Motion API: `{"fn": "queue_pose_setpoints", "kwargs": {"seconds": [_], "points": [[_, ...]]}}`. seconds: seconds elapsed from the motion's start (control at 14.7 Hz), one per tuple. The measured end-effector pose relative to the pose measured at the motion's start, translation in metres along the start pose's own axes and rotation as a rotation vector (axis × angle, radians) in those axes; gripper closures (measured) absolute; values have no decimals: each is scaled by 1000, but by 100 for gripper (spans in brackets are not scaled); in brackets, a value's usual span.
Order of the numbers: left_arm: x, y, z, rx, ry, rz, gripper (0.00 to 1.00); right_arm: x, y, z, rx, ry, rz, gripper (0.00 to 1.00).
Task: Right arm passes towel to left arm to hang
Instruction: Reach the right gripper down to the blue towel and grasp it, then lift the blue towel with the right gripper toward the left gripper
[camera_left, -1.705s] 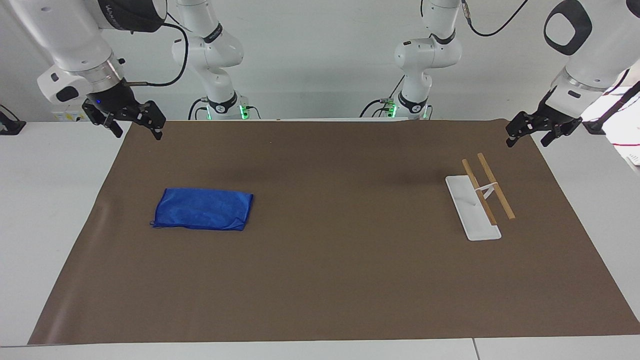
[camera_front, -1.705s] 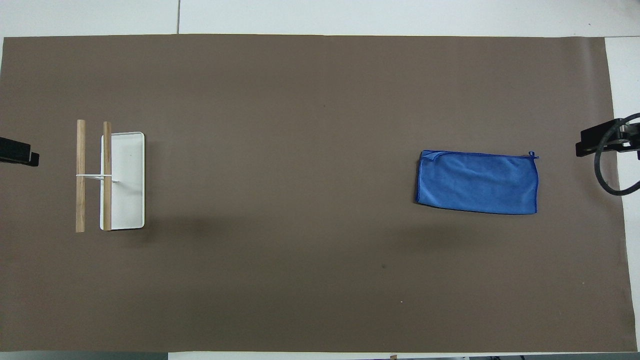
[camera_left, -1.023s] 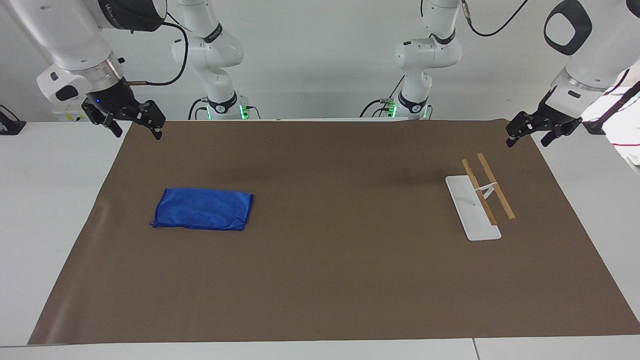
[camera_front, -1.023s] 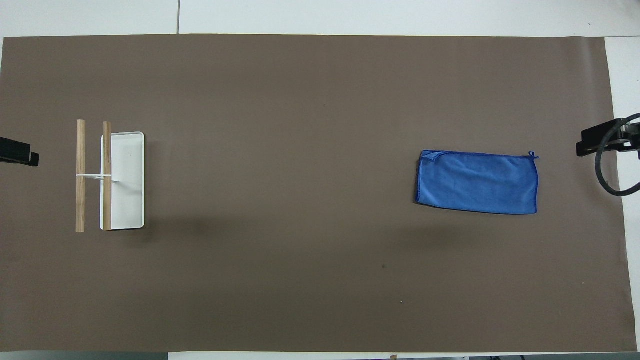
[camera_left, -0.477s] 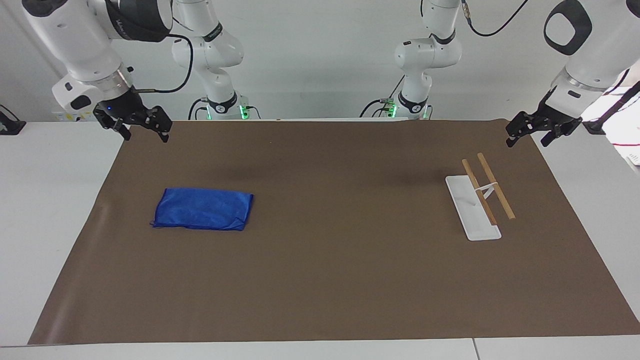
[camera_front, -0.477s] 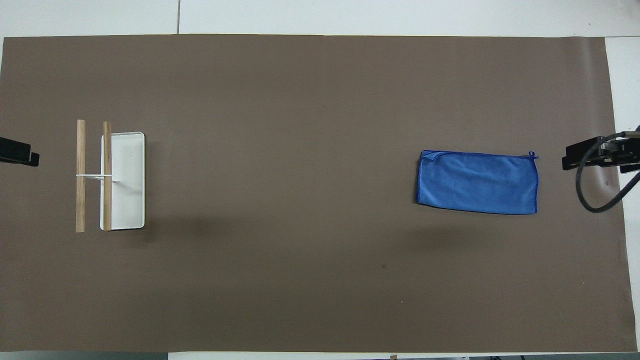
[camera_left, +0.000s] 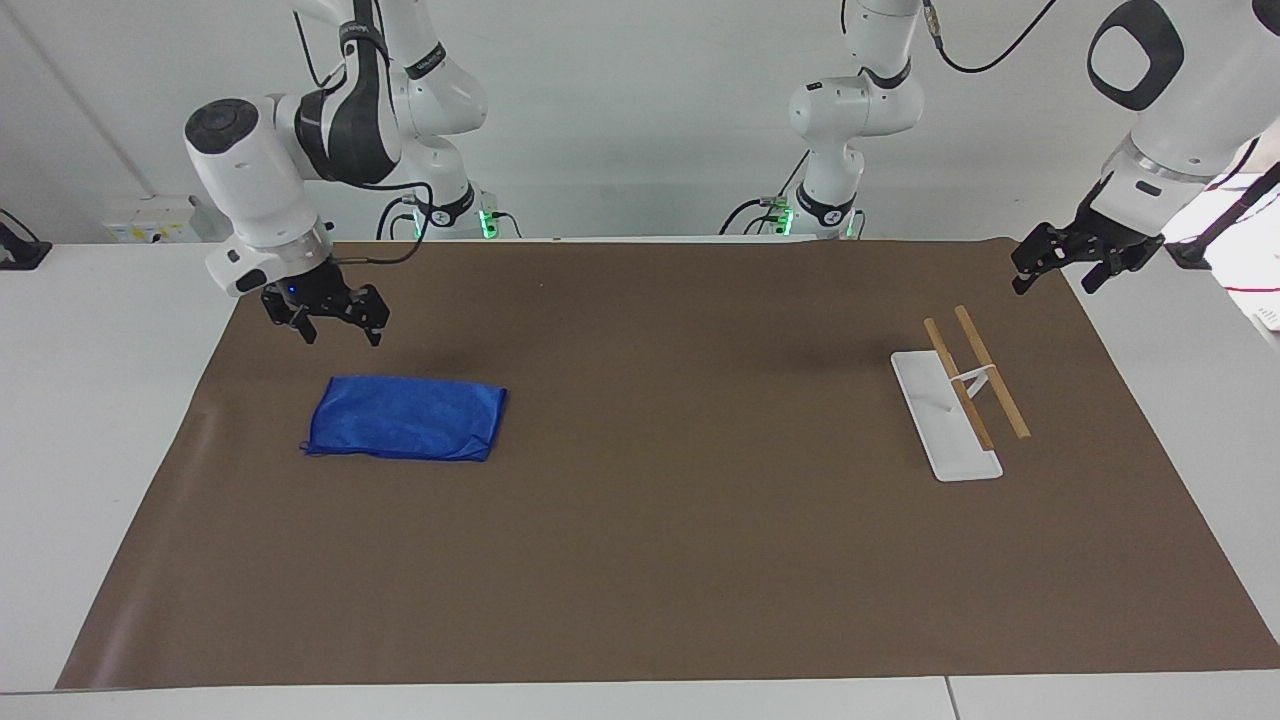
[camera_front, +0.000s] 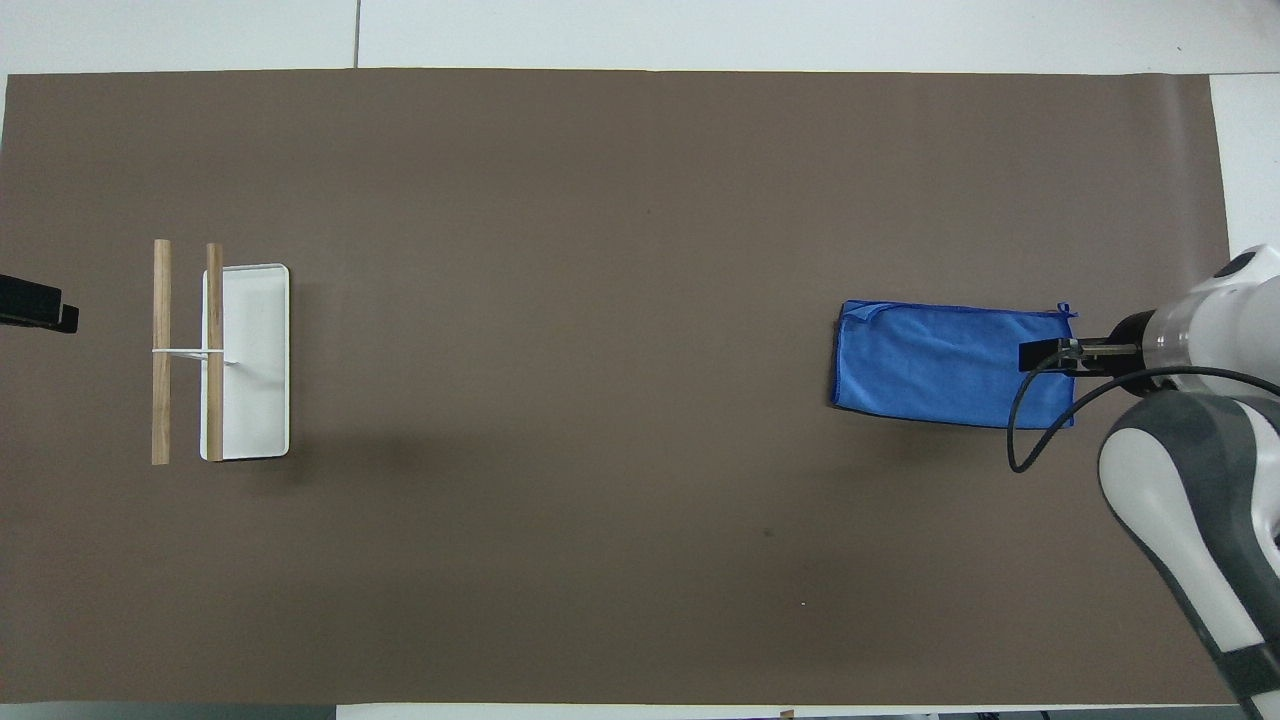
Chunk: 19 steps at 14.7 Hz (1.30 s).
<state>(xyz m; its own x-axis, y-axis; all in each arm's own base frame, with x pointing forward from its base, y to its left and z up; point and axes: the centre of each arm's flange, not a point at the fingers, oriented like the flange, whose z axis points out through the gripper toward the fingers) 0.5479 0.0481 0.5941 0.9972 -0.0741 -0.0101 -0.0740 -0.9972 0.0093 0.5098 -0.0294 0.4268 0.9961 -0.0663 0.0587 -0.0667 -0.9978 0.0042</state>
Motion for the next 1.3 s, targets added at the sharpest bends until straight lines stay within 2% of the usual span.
{"fn": "queue_pose_setpoints", "kwargs": {"seconds": [0.2,0.34,0.68,0.82,0.89,1.09,1.3], "points": [[0,0,0,0,0,0,0,10,-1,58,-8,39,-29,0],[0,0,0,0,0,0,0,11,-2,87,-13,32,-68,0],[0,0,0,0,0,0,0,10,1,123,-20,9,-118,0],[0,0,0,0,0,0,0,10,2,136,-22,-3,-118,4],[0,0,0,0,0,0,0,10,2,141,-22,-6,-118,13],[0,0,0,0,0,0,0,11,1,140,-23,1,-119,48],[0,0,0,0,0,0,0,11,1,138,-3,-5,-95,78]]}}
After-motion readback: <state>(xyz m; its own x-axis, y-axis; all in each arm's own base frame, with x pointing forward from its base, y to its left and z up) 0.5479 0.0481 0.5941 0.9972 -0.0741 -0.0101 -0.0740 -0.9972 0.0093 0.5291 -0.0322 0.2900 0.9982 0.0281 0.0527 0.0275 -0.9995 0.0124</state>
